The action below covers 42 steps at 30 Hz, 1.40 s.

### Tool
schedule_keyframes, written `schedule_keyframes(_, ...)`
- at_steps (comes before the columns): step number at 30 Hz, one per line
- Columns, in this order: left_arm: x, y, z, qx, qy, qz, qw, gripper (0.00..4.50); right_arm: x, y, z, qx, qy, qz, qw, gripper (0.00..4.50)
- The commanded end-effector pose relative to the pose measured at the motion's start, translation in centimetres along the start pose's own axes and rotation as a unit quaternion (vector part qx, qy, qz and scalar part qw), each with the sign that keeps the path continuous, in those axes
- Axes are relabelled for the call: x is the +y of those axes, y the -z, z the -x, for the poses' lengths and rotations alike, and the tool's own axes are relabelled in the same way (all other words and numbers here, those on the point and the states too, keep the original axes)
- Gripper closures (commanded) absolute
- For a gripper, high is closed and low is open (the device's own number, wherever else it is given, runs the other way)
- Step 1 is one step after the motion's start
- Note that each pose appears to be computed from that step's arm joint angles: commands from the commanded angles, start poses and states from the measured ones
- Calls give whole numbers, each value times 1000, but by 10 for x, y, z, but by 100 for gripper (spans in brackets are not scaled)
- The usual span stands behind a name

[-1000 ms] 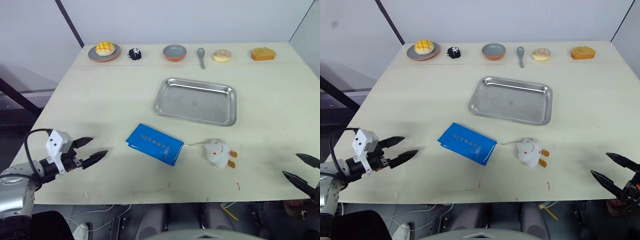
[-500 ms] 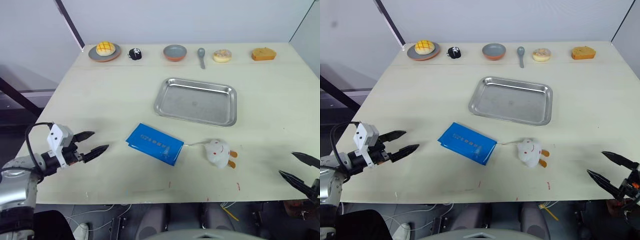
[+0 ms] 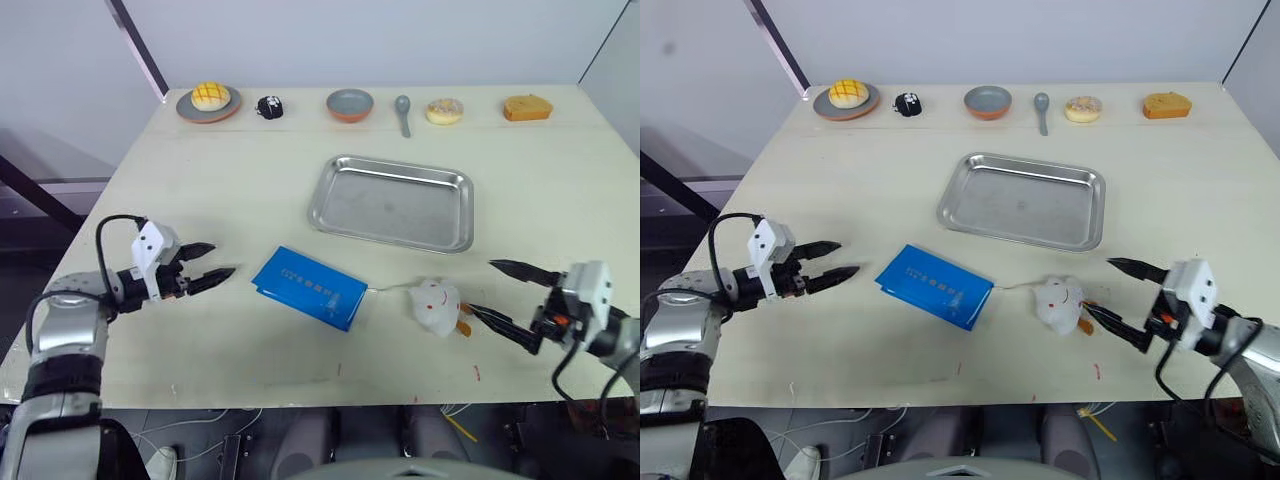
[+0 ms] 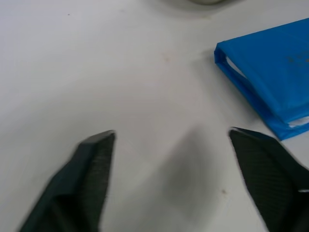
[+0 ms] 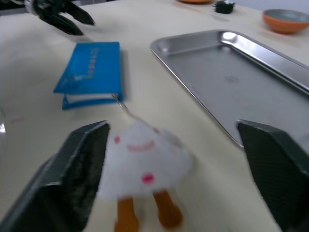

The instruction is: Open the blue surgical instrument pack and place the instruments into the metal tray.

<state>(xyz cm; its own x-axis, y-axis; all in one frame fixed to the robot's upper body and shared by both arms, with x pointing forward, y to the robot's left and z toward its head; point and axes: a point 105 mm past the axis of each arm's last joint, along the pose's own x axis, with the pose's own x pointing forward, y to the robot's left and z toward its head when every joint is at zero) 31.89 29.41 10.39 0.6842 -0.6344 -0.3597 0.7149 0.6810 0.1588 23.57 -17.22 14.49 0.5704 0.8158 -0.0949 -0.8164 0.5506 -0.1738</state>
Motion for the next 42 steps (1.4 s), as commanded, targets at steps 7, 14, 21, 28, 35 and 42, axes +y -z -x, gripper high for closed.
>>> schedule_keyframes(7,-10,-14,-34,-11,80,-20,997,450,34,-13,-58,65,-105,11,992,440)
schedule_keyframes(14,-25,-15,-47,-9,140,-14,990,450,42,-11,-84,106,-132,22,985,440)
schedule_keyframes(21,-48,-14,-59,-9,205,-6,979,450,42,11,-91,169,-133,54,975,440)
schedule_keyframes(28,-72,-11,-66,-9,245,5,969,450,36,22,-76,205,-139,72,966,440)
schedule_keyframes(35,-86,-10,-74,-12,260,11,965,450,32,28,-73,221,-136,96,961,440)
schedule_keyframes(42,-96,-9,-82,-19,270,14,962,450,29,37,-77,229,-119,112,960,440)
